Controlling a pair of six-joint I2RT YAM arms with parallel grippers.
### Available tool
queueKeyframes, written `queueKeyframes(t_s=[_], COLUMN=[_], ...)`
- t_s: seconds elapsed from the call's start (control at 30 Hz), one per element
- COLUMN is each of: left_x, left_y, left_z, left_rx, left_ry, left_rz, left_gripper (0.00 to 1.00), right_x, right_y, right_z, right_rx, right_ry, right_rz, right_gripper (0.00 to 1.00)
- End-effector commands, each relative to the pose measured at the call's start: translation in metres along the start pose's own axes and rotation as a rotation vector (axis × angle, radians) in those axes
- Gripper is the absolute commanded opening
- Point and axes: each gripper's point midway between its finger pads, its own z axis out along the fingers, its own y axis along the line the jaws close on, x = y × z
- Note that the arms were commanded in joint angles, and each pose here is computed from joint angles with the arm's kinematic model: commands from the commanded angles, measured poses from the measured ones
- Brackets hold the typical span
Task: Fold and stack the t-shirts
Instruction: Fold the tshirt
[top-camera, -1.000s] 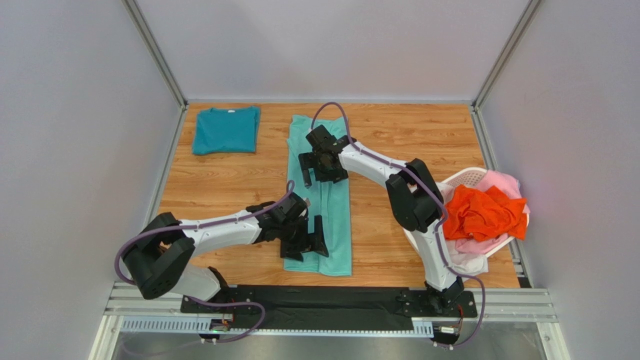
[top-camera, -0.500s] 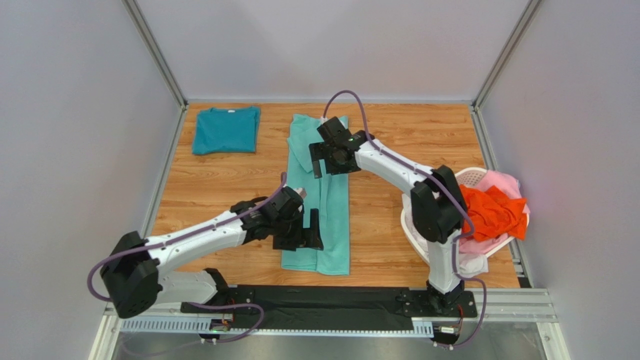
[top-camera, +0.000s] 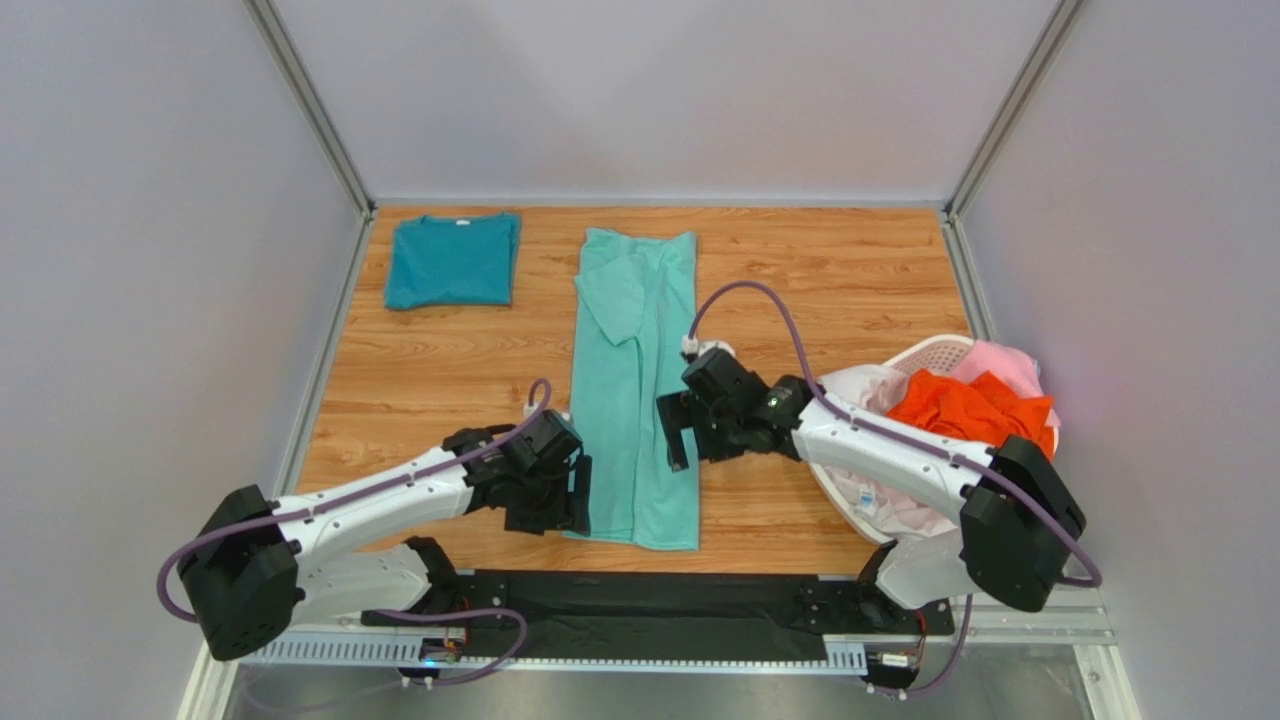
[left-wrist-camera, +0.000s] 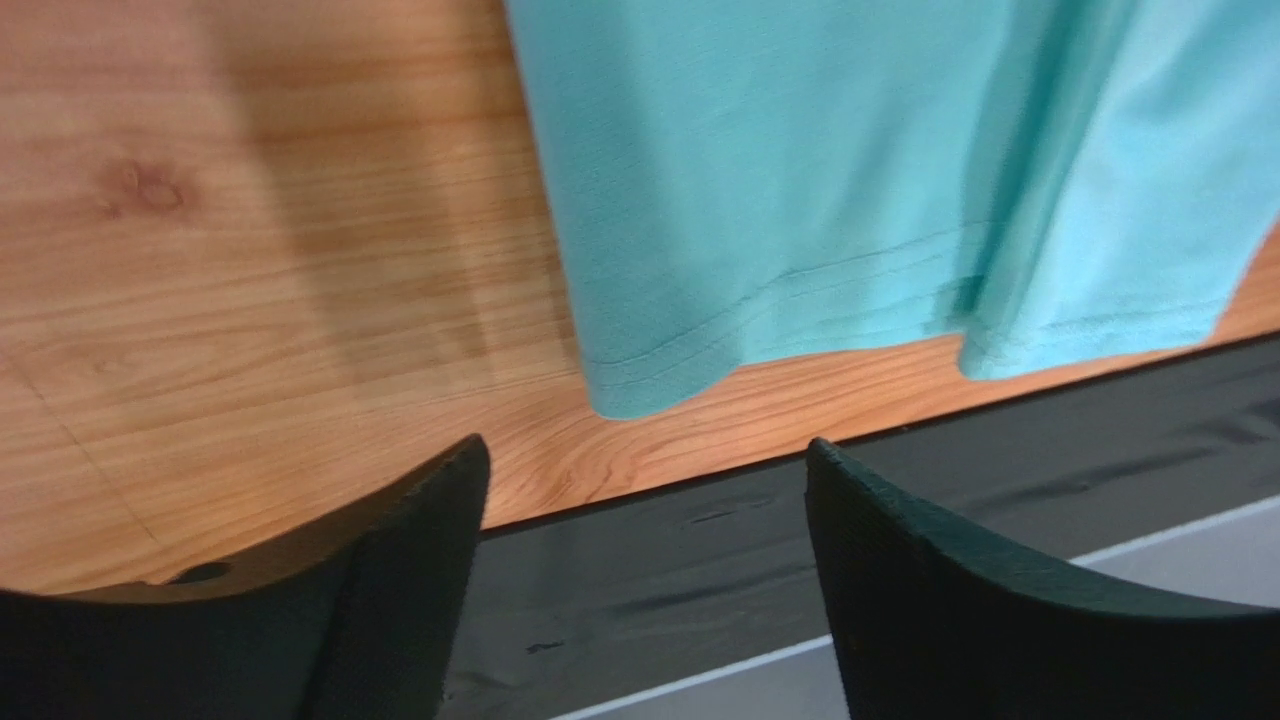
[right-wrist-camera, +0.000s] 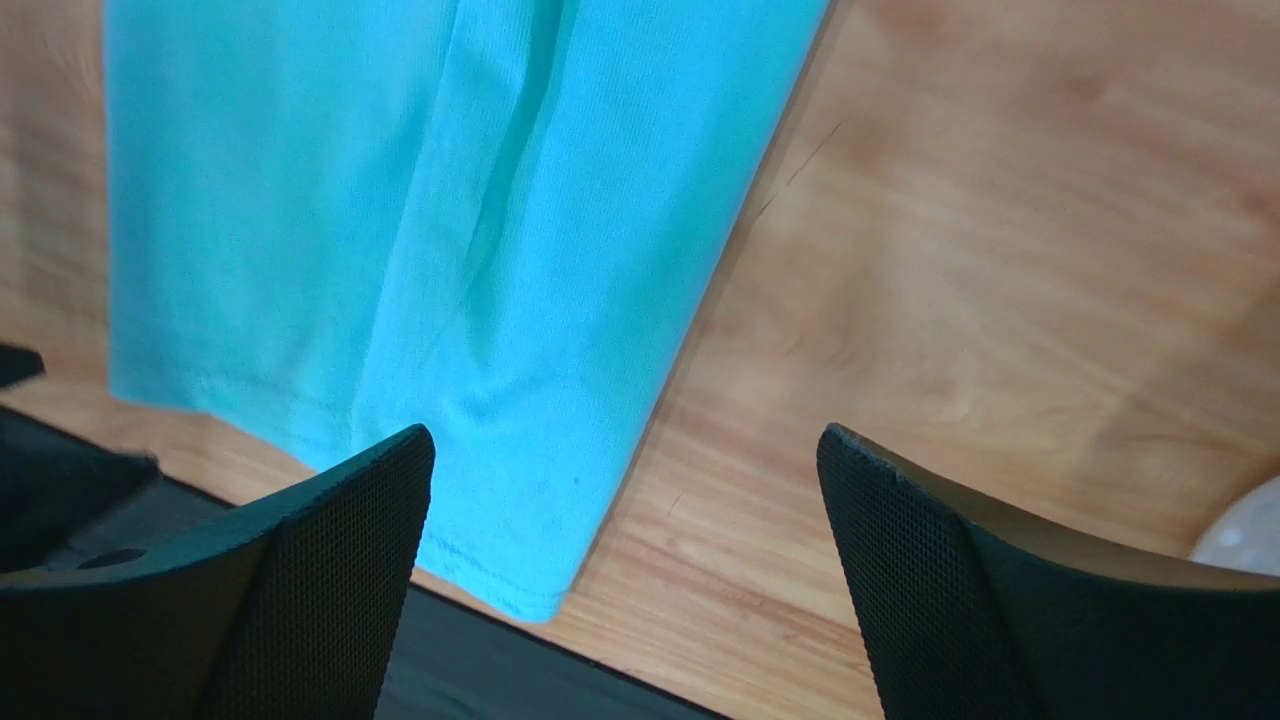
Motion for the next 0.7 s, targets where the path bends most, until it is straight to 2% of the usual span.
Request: queueKeyframes(t_s=[0.0,0.2,0.33,0.47,0.57,0.67], left_x=[0.004,0.006,0.003,0.001,0.000,0.004], left_y=[-0.006,0.005,0.015,0.016,0.010,0.008], left_z=[0.005,0.012,0.015,0.021,0.024,0.026], left_rx=[0.031,-0.005,-0.031,-0.012,0.022,0.035], left_ry=[0.017,0.009,-0.012,-0.005,0.011,0.035], left_rz=[-0.038,-0.058,-0.084,-0.095,-0.088,-0.076], left_gripper=[0.77,0.67,0.66,0.59,0.51,0.36], right_x=[0.033,0.066,0.087,0.106,0.116,0.125], right_y=[0.018,0.027,0.032,0.032,0.031,0.031], right_z=[-0.010,-0.011,-0.005,0.000,0.000,-0.004], right_rx=[-0.068,-0.110,-0.102,-0.080,-0.071,-0.075], right_ry=[0.023,0.071,0.132,0.183,0.194,0.207], right_rz=[0.022,-0.018,-0.065,-0.102,-0.120,-0.132], right_gripper=[1.00,1.00,1.00,1.00,0.99,0.98])
